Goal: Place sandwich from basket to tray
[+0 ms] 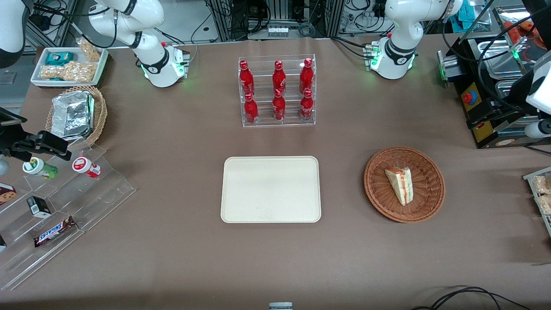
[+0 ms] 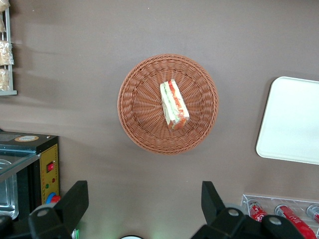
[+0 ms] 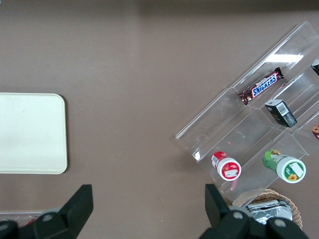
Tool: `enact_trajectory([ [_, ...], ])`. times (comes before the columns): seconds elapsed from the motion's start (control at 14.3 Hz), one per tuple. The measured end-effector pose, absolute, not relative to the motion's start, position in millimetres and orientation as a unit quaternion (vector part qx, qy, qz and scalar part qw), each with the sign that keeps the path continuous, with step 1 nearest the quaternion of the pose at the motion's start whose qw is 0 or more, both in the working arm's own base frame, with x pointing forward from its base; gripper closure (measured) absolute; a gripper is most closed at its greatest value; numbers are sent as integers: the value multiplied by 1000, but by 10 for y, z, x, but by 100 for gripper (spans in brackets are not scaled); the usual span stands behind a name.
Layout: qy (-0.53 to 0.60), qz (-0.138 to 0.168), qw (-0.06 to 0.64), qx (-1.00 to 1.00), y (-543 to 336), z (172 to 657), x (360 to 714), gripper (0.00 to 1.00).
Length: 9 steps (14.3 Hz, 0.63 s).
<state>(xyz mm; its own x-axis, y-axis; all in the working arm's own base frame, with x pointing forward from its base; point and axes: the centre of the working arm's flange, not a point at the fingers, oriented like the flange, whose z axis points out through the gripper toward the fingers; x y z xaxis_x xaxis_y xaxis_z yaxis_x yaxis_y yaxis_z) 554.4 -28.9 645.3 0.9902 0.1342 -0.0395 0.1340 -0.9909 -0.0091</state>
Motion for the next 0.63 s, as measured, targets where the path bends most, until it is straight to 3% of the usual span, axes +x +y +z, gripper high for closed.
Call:
enact_trajectory([
  [0.42,-39,25,3,-999,-240,6410,5560,0],
  [0.63,-55,52,0,-997,-49,6120,5677,0],
])
